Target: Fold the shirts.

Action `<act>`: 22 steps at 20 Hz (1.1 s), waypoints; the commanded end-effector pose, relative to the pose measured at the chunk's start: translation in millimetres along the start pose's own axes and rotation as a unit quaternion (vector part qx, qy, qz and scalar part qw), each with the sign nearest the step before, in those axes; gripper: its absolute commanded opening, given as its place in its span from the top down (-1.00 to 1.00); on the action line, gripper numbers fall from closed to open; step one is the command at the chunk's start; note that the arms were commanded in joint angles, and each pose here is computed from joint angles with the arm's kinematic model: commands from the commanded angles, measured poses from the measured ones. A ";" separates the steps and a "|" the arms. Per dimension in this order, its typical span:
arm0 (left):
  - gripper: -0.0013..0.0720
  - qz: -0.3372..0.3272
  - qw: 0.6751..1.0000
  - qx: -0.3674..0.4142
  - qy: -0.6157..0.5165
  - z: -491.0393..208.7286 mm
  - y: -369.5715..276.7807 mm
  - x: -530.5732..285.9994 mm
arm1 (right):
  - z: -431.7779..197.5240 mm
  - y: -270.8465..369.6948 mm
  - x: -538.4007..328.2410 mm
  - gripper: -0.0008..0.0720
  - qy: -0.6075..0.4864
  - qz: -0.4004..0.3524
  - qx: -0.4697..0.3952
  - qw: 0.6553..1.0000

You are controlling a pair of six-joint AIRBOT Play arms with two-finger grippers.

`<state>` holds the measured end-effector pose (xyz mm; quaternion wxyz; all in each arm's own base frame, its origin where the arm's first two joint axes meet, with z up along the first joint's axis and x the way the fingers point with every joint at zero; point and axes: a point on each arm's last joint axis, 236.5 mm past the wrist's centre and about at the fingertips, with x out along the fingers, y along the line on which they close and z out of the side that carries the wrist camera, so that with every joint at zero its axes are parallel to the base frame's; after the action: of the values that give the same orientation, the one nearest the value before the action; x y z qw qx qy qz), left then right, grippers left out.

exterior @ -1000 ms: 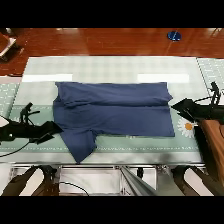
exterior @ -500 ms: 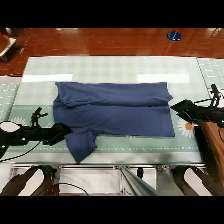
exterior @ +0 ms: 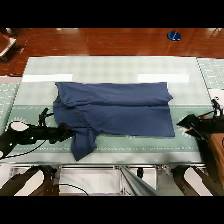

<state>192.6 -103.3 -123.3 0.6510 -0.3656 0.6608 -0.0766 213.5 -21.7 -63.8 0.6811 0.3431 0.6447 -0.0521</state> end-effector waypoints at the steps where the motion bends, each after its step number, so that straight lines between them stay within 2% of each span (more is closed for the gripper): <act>1: 0.90 0.017 1.000 0.014 -0.009 4.5 8.1 0.6 | -36.3 -10.1 12.6 -0.74 0.066 -0.004 0.019 0.998; 4: 0.90 0.016 1.000 0.014 -0.006 2.9 7.5 0.6 | -34.4 -7.6 25.2 -0.74 0.078 0.012 0.026 0.997; 8: 0.90 0.015 1.000 0.014 -0.002 1.2 7.0 0.6 | -14.0 15.6 39.3 -0.71 0.060 0.075 0.042 0.995; 13: 0.90 0.015 1.000 0.014 -0.002 1.2 6.8 0.5 | -20.3 27.2 69.0 -0.66 0.094 0.063 0.016 0.993; 14: 0.90 0.014 1.000 0.014 0.000 0.4 6.4 0.4 | -15.3 34.4 71.5 -0.25 0.088 0.065 0.007 0.994; 15: 0.90 0.013 1.000 0.016 0.001 0.0 4.9 -0.6 | -8.7 45.5 69.6 0.48 0.079 0.074 -0.009 0.994; 16: 0.90 0.009 1.000 0.025 -0.001 2.7 0.0 -4.2 | -1.4 58.6 64.2 0.91 0.070 0.089 -0.031 0.993; 22: 0.90 -0.024 0.991 0.105 -0.084 67.2 -62.9 -68.4 | 48.9 105.5 5.9 0.92 0.022 0.117 -0.112 0.987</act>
<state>244.1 -84.0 -79.9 0.7172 -0.3197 0.6105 -0.1033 284.6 36.9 -60.2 0.6765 0.3563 0.6391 0.0840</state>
